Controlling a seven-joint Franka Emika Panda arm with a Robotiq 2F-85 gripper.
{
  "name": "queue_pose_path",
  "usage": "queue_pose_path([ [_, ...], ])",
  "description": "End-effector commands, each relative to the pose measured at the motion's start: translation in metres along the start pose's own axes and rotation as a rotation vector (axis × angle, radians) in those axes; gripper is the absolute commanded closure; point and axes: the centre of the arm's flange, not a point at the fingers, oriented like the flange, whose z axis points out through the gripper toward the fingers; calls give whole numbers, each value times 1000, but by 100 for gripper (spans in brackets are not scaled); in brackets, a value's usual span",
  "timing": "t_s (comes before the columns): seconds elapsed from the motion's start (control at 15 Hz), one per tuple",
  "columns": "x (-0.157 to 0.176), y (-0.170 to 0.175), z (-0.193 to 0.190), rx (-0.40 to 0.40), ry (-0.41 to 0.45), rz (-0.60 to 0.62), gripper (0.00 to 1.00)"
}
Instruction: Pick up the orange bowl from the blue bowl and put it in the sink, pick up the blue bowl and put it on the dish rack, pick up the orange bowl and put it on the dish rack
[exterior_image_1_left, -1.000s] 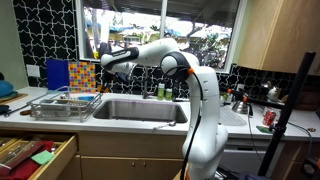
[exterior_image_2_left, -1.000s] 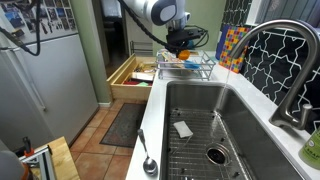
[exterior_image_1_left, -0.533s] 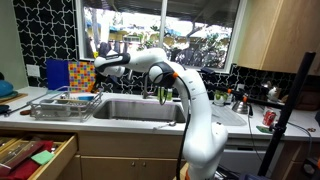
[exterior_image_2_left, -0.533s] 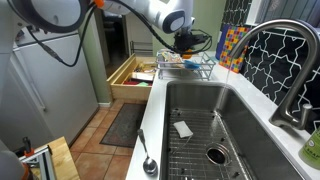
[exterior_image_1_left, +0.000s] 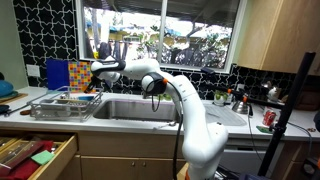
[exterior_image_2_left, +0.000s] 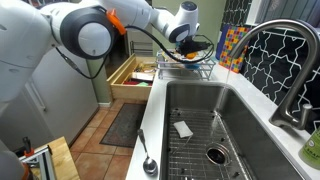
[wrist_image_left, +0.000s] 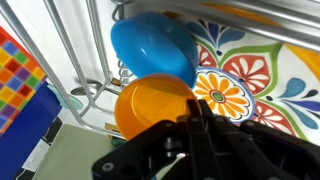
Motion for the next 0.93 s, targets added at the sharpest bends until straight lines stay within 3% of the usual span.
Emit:
queue_pose_path([
  [0.0,1,23,18,9,56,33,99],
  [0.87,-11,30,40,79,74,103,99],
])
